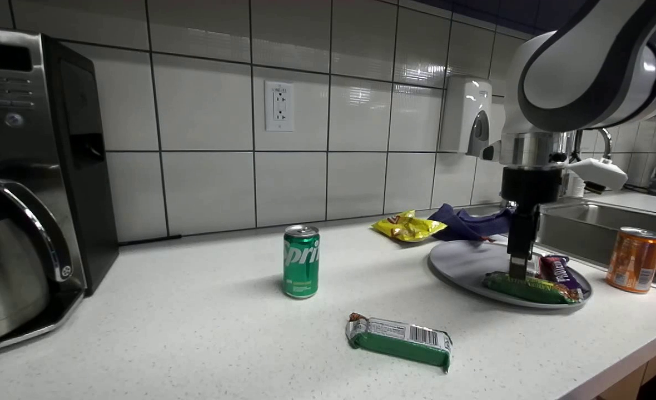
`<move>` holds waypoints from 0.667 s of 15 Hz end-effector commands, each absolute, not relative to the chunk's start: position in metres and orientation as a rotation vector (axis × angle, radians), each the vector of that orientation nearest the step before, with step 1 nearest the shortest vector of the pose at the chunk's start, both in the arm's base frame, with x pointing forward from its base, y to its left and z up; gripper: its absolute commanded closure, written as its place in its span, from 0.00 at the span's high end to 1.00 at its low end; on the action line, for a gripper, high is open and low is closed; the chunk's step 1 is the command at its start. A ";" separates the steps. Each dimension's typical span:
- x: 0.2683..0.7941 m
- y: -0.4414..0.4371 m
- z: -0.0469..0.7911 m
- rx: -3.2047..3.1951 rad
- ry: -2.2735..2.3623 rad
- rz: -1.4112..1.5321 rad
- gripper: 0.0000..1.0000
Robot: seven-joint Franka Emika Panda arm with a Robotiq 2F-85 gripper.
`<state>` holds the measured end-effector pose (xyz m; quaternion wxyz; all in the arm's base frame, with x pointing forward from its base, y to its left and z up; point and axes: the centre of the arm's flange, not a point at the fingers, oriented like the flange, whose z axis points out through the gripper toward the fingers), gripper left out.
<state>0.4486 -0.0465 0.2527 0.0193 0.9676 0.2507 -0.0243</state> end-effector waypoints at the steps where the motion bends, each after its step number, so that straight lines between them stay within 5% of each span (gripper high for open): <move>1: 0.446 -0.036 0.276 3.009 0.838 -0.034 1.00; 10: 0.440 0.021 0.300 2.997 1.089 0.048 1.00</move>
